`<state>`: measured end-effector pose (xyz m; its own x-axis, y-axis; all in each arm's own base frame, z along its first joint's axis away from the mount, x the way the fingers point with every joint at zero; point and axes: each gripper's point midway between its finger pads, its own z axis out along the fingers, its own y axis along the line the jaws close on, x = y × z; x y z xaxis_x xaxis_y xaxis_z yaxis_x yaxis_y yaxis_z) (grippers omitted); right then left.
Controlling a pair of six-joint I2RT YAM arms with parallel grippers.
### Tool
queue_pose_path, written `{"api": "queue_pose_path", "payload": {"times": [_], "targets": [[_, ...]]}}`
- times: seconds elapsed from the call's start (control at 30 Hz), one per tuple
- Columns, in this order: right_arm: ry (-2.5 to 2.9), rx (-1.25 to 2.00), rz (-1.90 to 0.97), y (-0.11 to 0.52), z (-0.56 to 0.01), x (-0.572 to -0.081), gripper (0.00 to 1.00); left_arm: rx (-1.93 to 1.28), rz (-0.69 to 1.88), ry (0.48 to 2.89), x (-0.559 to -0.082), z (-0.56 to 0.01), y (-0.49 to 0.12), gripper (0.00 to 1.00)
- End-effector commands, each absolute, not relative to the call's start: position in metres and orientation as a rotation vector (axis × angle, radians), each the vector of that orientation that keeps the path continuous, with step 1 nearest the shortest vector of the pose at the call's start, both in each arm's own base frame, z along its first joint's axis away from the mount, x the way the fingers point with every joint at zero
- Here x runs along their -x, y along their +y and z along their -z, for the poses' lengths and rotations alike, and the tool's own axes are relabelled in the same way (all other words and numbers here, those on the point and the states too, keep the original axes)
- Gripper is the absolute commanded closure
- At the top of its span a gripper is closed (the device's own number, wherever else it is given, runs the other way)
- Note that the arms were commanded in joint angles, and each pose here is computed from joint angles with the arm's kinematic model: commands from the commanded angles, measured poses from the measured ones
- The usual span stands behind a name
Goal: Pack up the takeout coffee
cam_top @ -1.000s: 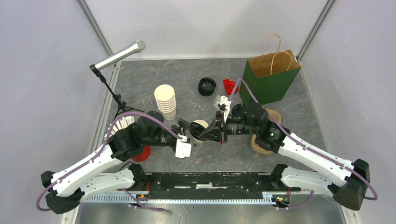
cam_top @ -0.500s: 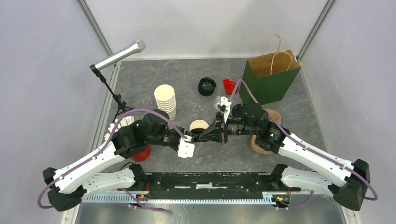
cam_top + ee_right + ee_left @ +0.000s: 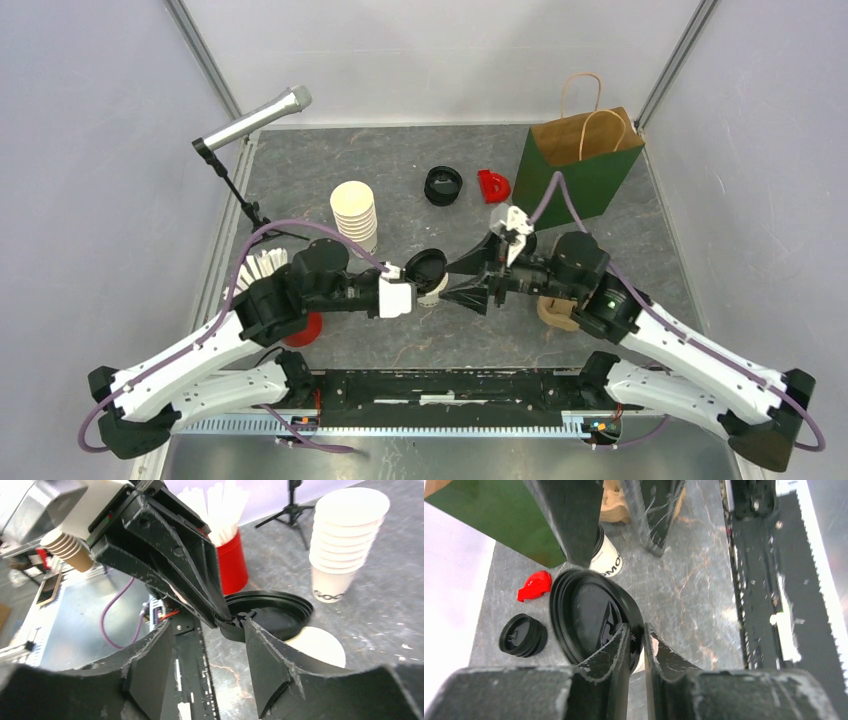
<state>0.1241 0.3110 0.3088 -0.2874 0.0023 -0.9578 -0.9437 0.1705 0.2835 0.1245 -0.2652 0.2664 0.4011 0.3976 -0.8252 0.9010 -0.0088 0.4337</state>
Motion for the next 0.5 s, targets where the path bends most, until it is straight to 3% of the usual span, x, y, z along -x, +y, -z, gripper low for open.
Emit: {"api": "queue_pose_path", "payload": {"times": [0.0,0.17,0.27,0.47], "targets": [[1.398,0.821,-1.128,0.287,-0.327,-0.139,0.34,-1.26,0.796,1.258,-0.126,-0.306,-0.276,0.79],[1.17,0.805,-0.937,0.262,-0.327,-0.147,0.13,-1.073,1.0,1.296,-0.117,-0.323,-0.285,0.81],[1.12,0.735,-0.836,0.248,-0.323,-0.16,0.13,-1.001,1.056,1.338,-0.118,-0.325,-0.287,0.79],[1.238,0.679,-0.813,0.245,-0.308,-0.173,0.12,-0.912,0.798,1.673,-0.154,-0.285,-0.265,0.5]]}}
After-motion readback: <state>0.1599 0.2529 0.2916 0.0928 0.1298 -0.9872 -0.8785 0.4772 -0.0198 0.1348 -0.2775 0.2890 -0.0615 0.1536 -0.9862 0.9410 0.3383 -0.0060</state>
